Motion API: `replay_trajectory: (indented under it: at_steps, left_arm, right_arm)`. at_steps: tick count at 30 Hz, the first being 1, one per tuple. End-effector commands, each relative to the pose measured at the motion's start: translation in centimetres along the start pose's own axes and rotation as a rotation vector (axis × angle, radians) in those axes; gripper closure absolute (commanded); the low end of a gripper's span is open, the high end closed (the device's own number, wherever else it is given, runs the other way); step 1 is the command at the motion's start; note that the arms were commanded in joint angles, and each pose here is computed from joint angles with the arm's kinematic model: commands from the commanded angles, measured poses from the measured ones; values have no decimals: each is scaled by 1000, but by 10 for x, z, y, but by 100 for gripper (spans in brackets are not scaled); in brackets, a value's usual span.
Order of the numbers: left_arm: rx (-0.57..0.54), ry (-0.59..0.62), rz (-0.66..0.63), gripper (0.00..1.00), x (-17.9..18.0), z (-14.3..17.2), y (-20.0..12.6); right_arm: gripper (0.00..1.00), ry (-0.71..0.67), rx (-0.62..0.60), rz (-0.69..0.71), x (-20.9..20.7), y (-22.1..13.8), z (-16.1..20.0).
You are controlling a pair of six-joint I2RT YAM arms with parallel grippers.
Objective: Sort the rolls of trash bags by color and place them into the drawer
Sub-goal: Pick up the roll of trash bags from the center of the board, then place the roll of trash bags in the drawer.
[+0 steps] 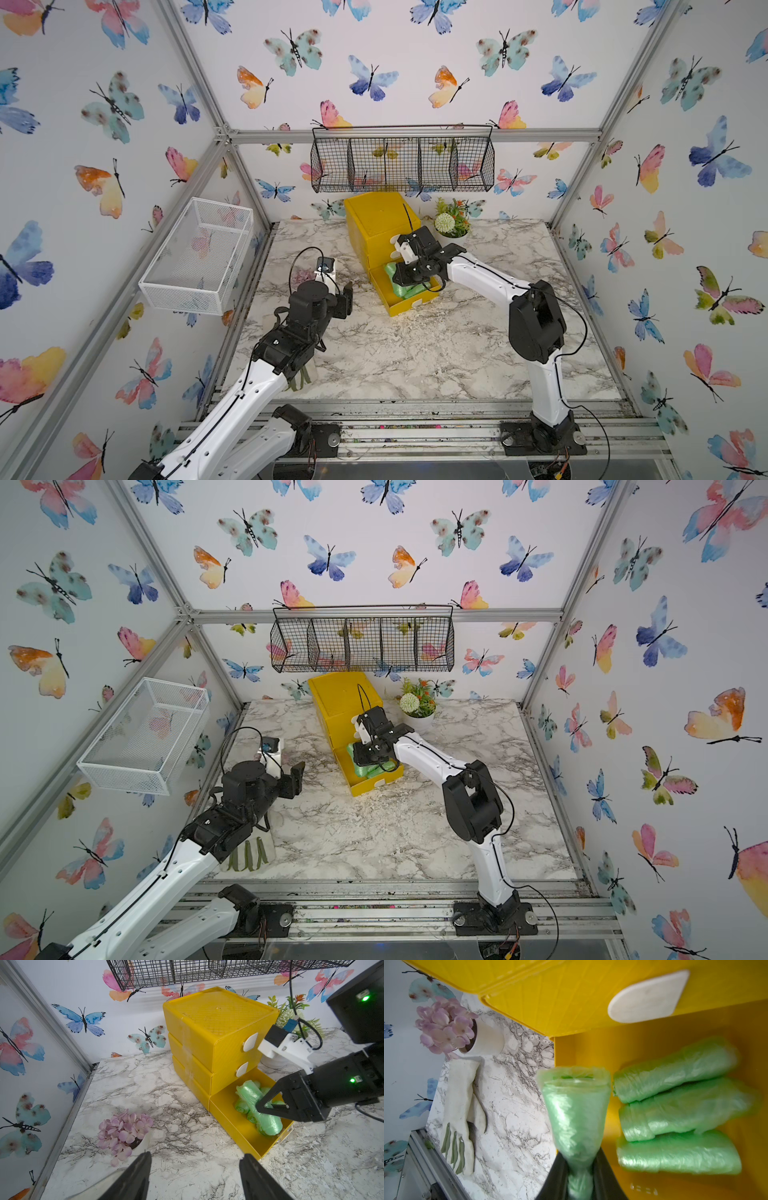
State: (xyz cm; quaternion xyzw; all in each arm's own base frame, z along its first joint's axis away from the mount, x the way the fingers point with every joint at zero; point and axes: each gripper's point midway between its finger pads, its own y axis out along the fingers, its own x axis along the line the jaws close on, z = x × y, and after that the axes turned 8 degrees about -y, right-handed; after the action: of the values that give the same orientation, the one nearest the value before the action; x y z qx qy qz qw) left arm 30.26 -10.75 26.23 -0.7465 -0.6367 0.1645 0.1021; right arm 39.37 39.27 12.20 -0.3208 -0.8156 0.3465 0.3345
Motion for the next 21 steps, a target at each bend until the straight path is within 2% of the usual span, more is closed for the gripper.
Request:
replay_trajectory:
  at_steps: [1,21]
  left_arm:
    - [-21,-4,9,28,0,-7,-3]
    - [-30,-13,27,27,-2,-9,-7]
  right_arm:
    - [79,21,-64,4,8,8,-15]
    - [78,-6,-74,107,-14,54,17]
